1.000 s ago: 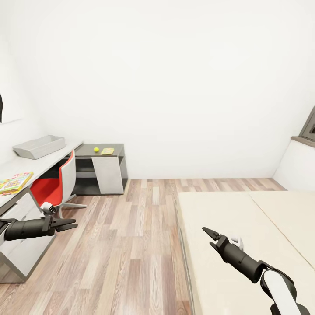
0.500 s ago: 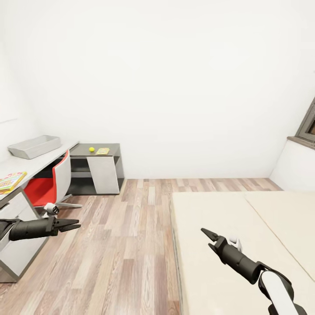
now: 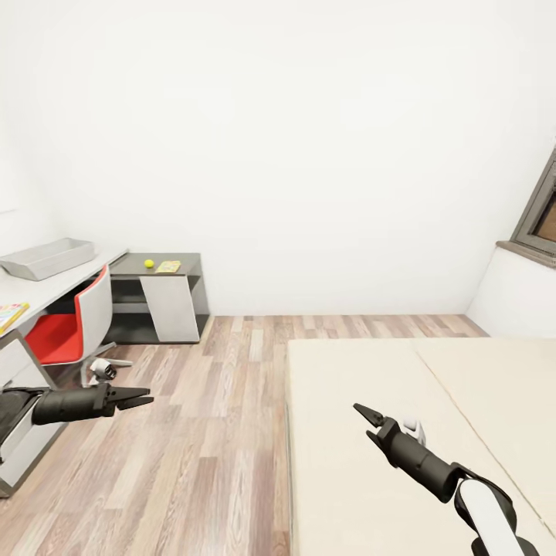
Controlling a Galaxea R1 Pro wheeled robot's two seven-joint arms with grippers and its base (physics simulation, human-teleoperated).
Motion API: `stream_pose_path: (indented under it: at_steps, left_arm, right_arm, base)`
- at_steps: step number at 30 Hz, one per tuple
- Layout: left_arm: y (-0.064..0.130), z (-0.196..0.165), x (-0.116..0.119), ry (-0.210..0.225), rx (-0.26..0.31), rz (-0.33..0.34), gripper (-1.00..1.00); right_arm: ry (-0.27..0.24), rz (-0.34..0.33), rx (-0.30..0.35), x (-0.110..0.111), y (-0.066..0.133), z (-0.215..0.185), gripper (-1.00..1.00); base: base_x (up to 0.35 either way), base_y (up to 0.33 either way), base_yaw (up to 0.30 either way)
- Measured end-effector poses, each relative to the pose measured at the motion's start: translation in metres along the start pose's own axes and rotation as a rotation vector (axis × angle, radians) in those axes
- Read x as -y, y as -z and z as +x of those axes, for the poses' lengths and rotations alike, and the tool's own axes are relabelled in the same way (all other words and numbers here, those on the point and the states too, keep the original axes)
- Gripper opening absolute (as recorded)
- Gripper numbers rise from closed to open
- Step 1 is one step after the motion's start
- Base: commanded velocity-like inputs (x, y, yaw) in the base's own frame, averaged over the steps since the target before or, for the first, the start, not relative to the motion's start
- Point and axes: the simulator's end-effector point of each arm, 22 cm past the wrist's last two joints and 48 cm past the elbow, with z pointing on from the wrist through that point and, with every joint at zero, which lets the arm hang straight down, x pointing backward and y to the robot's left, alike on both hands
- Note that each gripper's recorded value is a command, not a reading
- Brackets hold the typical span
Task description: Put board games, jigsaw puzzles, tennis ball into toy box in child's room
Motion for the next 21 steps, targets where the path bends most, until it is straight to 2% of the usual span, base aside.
stream_pose_path:
  at_steps: [21]
  left_arm:
    - [-0.0016, 0.0004, 0.0006, 0.001, -0.001, 0.004, 1.00]
  right_arm:
    - [0.002, 0.000, -0.001, 0.0003, 0.0005, -0.0005, 1.00]
  base:
    - [0.000, -0.299, 0.000]
